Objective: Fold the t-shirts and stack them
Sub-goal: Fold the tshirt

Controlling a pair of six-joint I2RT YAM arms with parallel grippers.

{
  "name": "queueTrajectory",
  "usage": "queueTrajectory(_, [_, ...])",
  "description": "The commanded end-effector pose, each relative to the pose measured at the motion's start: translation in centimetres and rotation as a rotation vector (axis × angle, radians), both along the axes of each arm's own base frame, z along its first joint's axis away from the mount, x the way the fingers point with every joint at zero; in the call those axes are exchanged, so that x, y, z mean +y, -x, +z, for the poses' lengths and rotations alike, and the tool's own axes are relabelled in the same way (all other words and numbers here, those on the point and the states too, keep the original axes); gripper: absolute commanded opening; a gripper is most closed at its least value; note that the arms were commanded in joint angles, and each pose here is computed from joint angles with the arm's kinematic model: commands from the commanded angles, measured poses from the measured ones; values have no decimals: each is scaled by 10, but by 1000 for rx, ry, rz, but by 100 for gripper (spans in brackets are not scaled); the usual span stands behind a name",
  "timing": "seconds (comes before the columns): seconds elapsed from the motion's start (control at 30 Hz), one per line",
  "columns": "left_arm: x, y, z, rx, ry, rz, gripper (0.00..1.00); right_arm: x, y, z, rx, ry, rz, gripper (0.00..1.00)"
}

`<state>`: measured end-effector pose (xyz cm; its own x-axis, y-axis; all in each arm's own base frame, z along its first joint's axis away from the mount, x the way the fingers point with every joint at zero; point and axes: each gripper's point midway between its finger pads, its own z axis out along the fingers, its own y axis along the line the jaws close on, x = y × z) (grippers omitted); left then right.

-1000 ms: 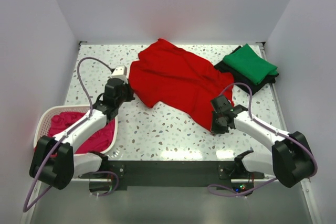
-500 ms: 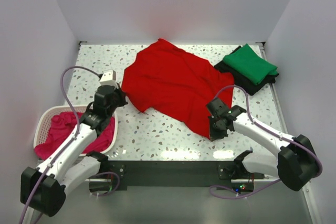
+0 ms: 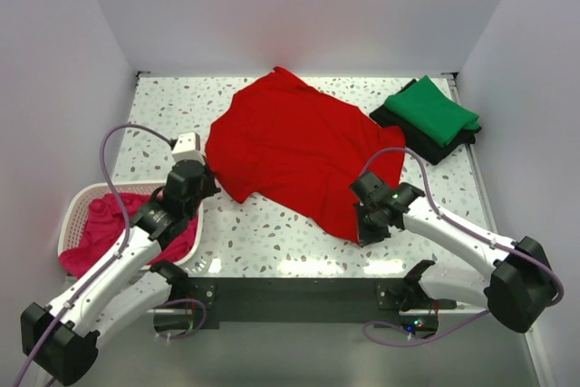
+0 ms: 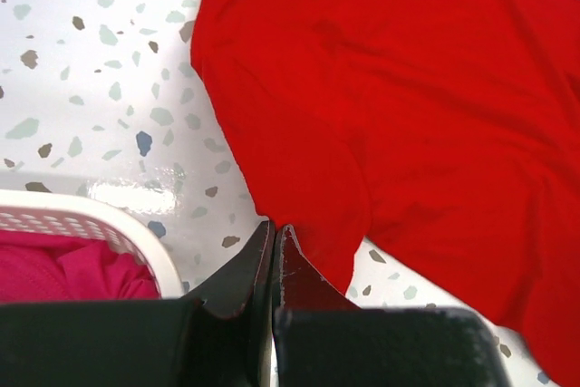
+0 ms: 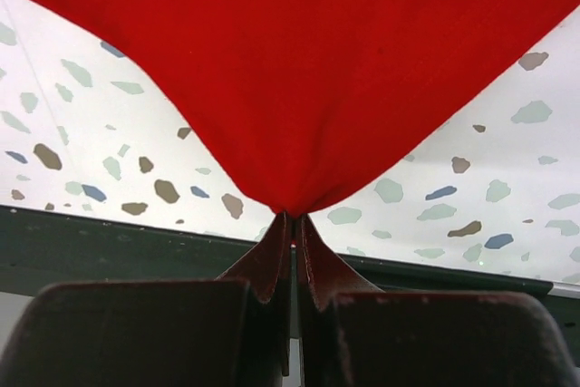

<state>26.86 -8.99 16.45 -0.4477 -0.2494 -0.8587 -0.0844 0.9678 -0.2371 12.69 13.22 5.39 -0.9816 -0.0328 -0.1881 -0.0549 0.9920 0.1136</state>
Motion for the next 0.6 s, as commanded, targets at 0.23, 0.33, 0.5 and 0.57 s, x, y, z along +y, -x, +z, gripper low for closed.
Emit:
queueTrajectory(0.23, [3,-38,26,-71,-96,69,0,0,-41,26,-141,40,-31,0])
queueTrajectory(0.33, [-3,-51,27,-80,-119,52,0,-10,-52,27,-160,63,-61,0])
queueTrajectory(0.5, [-15,-76,30,-103,-144,14,0,-30,-68,29,-182,62,-127,0])
queueTrajectory(0.57, [-17,-87,33,-127,-143,10,0,-33,-78,33,-205,49,-153,0])
